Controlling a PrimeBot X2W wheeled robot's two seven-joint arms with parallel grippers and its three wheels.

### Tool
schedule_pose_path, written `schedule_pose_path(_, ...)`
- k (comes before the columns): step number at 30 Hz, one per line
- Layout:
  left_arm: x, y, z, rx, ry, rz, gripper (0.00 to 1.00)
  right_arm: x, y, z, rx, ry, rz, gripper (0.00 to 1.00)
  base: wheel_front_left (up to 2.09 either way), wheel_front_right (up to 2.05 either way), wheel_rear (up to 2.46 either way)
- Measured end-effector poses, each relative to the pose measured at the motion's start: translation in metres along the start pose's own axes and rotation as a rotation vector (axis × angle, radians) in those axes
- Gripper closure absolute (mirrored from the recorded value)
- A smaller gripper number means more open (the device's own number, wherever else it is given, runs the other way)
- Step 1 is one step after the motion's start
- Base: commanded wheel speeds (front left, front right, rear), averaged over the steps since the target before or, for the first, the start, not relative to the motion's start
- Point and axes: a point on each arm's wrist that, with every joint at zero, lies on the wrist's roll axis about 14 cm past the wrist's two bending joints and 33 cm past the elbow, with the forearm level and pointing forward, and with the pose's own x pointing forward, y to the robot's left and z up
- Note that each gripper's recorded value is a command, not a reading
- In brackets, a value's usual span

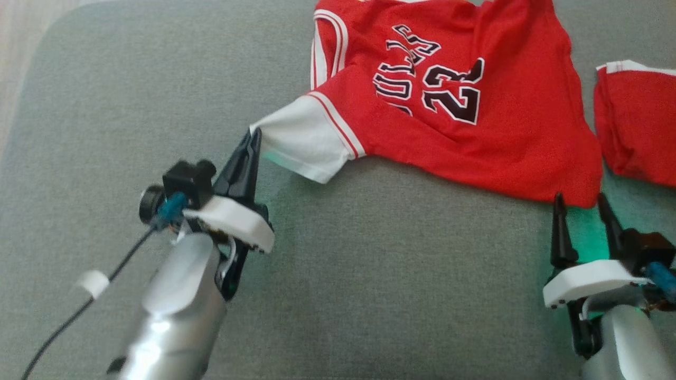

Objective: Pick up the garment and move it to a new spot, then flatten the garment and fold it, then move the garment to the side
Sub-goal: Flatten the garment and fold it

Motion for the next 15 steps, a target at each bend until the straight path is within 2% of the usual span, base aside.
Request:
schedule_pose_path(6,-0.022,-0.003,-0.003,-0.022,-0.024,0.008,1.00,0.009,-0.014,-0.008,0.021,0.050,-0.053,0.00,0.00,0.00,0.00)
schedule_pose_path(15,-0.029,-0.003,0.009,-0.023,-0.069,0.013,1.00,0.014,-0.018,-0.033,-0.003,0.173,-0.074,0.00,0.00,0.00,0.00)
